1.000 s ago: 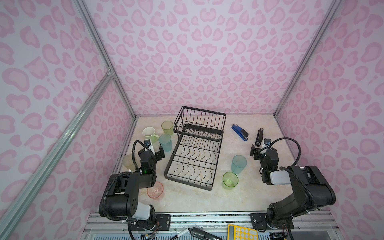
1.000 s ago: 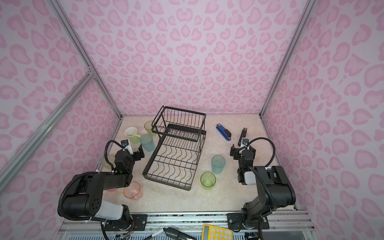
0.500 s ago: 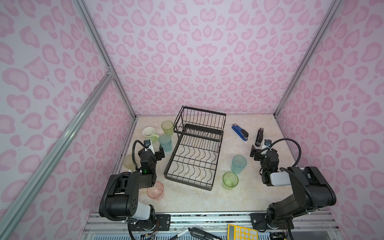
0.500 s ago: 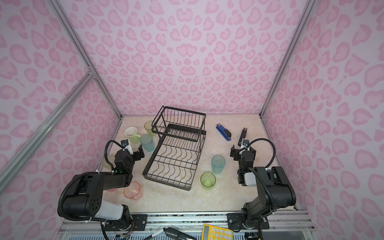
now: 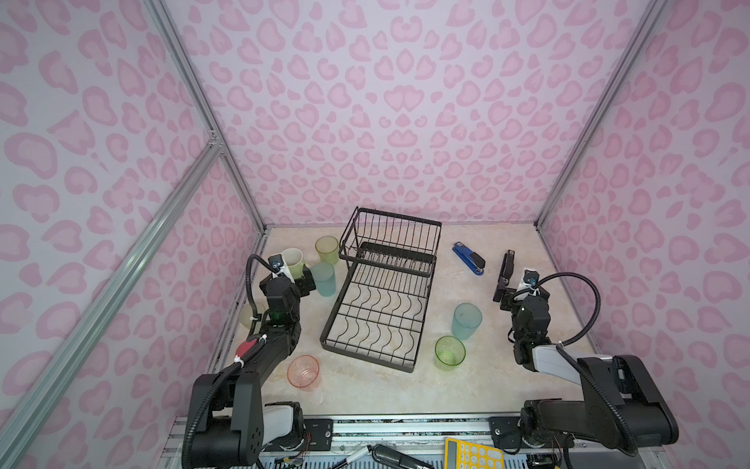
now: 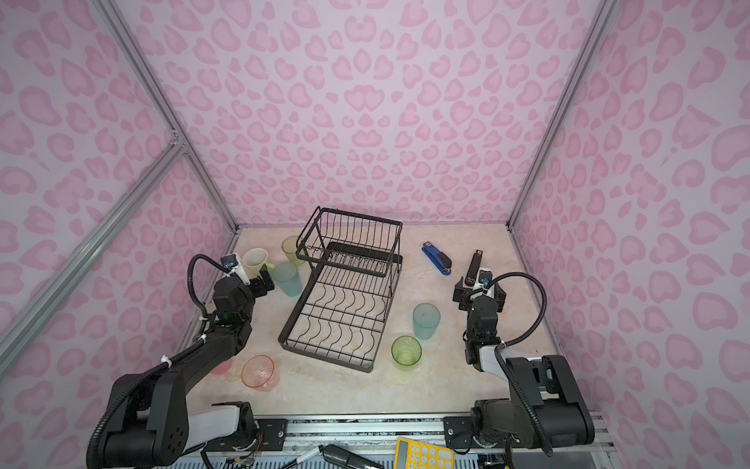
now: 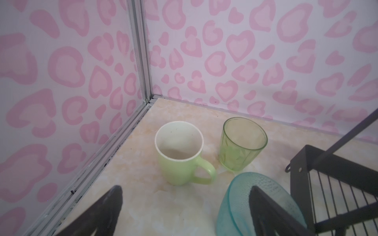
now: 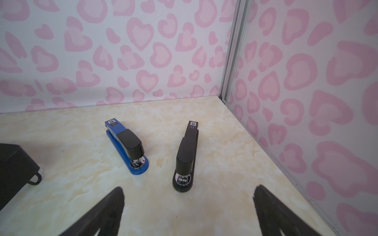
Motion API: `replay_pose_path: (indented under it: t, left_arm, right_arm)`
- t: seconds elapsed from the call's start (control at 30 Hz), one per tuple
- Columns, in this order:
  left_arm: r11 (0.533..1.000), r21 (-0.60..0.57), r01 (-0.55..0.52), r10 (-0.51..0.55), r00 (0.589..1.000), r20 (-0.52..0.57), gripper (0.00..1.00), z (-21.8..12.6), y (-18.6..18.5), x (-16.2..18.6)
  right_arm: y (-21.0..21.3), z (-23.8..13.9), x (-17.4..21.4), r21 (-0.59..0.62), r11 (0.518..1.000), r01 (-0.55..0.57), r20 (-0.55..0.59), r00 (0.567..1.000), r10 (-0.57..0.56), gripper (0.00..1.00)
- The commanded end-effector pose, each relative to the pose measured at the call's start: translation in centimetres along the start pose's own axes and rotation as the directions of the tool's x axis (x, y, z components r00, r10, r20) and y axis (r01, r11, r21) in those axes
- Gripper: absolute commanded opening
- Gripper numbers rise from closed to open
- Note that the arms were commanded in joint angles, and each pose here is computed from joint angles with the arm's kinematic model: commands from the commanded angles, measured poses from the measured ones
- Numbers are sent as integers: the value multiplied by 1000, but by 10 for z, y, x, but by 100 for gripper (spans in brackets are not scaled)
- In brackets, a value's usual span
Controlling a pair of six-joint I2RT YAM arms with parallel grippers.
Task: Load the cups into the dish rack
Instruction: 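Reach the left gripper down to the teal textured cup while the right arm rises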
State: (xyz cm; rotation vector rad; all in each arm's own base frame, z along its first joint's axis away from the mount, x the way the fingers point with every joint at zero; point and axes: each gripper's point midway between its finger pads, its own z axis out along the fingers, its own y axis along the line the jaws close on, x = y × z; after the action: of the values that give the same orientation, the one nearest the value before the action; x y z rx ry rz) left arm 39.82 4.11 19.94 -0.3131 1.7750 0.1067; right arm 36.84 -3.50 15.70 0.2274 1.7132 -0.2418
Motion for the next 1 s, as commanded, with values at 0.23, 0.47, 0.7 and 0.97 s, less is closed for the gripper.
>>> replay_pose_path:
  t: [0.23,0.47,0.7,0.97]
  left_arm:
    - [988,-92,122,-143,953,-268,97,-8,-3,-14]
    - [979,-112,171,-204,812,-546,100,-23,-23,17]
    - [970,-119,214,-235,669,-705,84,-36,-38,42]
    - [970,-100,223,-218,605,-766,74,-32,-49,55]
  right_arm:
    - [-6,-7,-36,153,981,-116,-109,985,133,94]
    - [24,-34,-43,94,976,-197,-234,948,214,91]
    - [48,-59,-30,14,967,-254,-367,898,241,88]
    - [62,-74,-11,-45,970,-241,-453,870,195,85]
